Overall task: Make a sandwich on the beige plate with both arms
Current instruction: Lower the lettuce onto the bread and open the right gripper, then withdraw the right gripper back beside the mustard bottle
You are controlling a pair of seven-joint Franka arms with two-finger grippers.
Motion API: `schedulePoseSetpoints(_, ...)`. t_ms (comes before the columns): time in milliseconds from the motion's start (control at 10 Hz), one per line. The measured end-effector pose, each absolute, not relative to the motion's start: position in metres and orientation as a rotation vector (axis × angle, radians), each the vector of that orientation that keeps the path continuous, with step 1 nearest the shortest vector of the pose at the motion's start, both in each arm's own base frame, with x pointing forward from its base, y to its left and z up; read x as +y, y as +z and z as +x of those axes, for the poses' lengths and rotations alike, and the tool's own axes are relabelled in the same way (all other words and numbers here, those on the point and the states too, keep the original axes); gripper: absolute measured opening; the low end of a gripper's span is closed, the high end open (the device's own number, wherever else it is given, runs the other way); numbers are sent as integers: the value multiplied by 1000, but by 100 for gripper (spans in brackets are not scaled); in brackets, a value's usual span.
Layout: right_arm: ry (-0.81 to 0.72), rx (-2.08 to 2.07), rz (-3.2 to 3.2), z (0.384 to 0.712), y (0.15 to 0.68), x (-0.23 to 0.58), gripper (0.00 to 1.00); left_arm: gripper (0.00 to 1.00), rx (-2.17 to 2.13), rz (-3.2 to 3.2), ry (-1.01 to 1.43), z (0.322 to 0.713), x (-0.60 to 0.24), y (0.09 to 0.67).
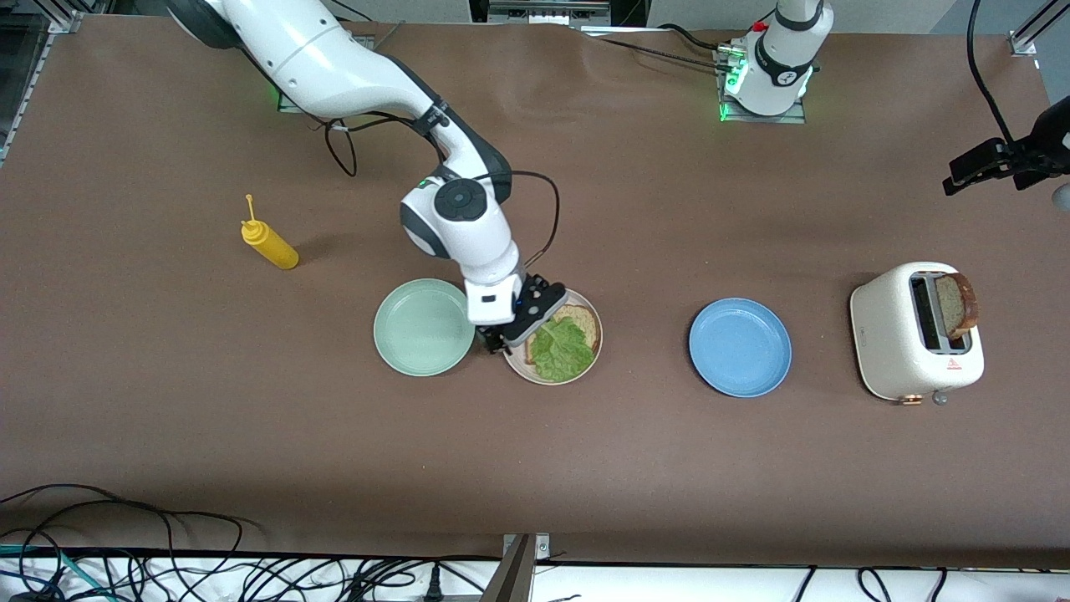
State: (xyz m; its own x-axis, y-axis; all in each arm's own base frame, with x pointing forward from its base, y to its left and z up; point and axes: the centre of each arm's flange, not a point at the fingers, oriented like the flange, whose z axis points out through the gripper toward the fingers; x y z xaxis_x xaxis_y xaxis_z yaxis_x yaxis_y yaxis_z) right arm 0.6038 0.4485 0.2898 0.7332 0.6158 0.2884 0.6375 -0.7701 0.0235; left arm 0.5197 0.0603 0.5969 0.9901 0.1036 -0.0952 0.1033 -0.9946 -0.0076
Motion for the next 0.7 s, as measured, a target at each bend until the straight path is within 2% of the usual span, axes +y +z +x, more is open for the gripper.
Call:
schedulePoseSetpoints(400, -121, -749, -3092, 625, 430, 323, 100, 100, -167, -3131, 149, 520, 62, 597)
schedulePoseSetpoints(700, -36, -482, -3221, 638, 484, 218, 100, 100, -170, -3131, 149, 520, 63, 597)
